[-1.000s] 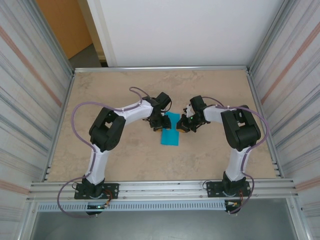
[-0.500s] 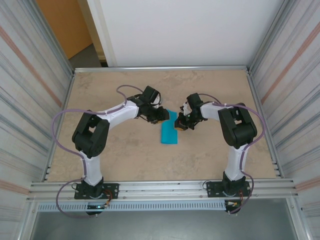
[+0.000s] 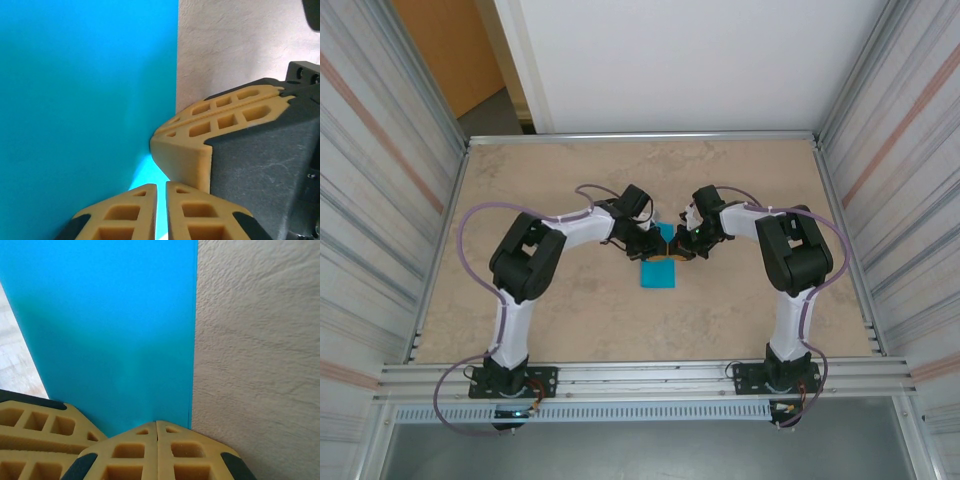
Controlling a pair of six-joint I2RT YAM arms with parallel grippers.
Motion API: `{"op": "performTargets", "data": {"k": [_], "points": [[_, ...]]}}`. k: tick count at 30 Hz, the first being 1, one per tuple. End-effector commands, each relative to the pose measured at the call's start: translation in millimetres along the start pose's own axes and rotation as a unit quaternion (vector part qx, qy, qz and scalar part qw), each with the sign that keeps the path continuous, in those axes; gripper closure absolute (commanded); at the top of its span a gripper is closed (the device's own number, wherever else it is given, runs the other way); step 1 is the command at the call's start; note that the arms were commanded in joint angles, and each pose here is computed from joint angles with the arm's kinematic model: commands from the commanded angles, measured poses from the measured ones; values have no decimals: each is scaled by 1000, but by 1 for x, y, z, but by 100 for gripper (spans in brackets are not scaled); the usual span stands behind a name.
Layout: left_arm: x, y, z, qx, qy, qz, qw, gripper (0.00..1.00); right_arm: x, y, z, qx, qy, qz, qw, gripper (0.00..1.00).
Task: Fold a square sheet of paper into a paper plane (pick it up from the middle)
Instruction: First fold the square sheet of paper in half at the center of the table.
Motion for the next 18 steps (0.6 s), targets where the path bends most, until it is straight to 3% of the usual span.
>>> {"op": "performTargets", "data": {"k": [1,11,18], "points": [[6,4,5,10,2,-8,1000,88,-96,-51,28,73,-188,55,978,94],[46,2,7,16,12,-39,999,90,-112,-63,29,99,-216,65,969,94],[82,-5,-18,5,22,-61,998,90,-119,-67,29,108,-223,72,966,94]]}}
Point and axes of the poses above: each hand's point on the last joint's axis, 136 mm out from that joint toward the fingers, its own z axis out along the fingers, its own x axis along the line the jaws close on, y = z × x, the point moved 1 cm from there along -z, back along the fingers, and after that the axes turned 2 degrees about -z, right-handed, at the moved point
